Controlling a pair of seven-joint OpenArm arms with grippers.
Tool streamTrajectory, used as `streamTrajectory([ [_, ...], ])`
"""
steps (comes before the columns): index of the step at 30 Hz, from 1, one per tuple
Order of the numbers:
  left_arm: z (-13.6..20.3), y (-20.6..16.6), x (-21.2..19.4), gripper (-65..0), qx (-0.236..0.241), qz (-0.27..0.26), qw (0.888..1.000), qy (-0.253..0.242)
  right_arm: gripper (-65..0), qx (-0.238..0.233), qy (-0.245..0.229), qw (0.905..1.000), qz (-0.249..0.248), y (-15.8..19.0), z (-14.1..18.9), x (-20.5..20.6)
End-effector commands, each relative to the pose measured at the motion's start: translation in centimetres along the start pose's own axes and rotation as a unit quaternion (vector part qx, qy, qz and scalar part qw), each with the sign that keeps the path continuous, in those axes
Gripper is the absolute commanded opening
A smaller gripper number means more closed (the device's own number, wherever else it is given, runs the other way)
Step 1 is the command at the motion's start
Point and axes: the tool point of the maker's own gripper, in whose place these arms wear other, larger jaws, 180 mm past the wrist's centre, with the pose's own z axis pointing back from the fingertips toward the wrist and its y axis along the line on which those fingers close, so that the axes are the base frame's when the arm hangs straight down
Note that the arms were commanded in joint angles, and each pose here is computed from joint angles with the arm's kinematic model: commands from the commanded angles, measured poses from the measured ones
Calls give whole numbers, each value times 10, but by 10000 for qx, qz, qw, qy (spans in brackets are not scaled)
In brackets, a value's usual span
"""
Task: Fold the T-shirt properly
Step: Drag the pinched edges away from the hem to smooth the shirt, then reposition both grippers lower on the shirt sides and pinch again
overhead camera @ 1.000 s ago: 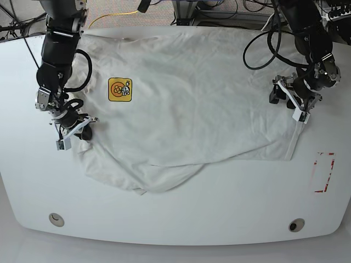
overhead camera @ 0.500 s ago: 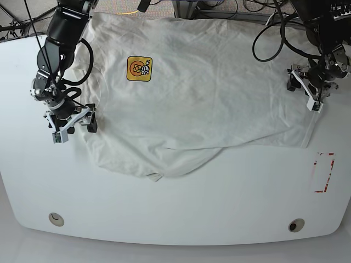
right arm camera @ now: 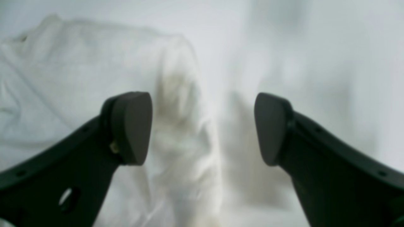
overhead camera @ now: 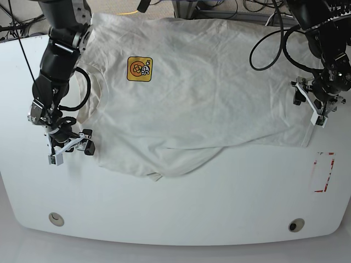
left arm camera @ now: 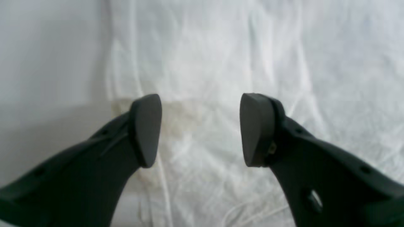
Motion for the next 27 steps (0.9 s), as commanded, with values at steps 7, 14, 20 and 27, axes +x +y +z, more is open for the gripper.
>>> streamTrajectory([
  [7,22,10,36,-282,296,-301,9978,-512,-163,323,21,9994,125,7,-22,14],
  [14,29,40,46,-281,607,85,9955,-726,-163,686,135,9974,177,34,-32,0],
  [20,19,65,48,-278,631,702,9922,-820,-171,827,171,9964,102,50,-38,-8],
  [27,-3,80,58,-278,455,1293,9874,-796,-347,865,239,9959,79,55,-39,-18],
])
